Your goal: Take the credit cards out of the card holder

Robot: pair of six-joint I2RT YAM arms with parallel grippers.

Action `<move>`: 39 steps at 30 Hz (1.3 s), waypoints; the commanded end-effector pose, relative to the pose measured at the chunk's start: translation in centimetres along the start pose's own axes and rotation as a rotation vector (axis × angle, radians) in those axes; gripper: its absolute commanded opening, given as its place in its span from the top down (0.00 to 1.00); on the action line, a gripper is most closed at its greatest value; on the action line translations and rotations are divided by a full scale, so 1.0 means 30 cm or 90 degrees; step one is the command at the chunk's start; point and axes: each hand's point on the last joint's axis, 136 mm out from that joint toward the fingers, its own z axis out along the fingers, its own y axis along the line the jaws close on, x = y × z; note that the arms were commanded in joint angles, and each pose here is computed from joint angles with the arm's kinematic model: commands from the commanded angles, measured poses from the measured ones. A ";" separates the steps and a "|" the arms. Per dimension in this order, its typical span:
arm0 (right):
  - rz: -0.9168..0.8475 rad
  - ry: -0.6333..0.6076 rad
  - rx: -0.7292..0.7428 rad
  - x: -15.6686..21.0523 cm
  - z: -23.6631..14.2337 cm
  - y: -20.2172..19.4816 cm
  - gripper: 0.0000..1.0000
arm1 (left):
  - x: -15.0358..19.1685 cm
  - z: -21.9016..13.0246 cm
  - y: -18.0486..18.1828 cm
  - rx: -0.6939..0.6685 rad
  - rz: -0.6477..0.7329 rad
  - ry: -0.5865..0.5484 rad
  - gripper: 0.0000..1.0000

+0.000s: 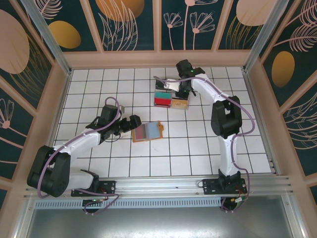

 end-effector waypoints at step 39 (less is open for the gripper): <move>0.465 -0.477 -0.122 -0.448 -0.486 0.270 0.49 | -0.026 -0.075 0.126 -0.095 -0.067 -0.109 0.01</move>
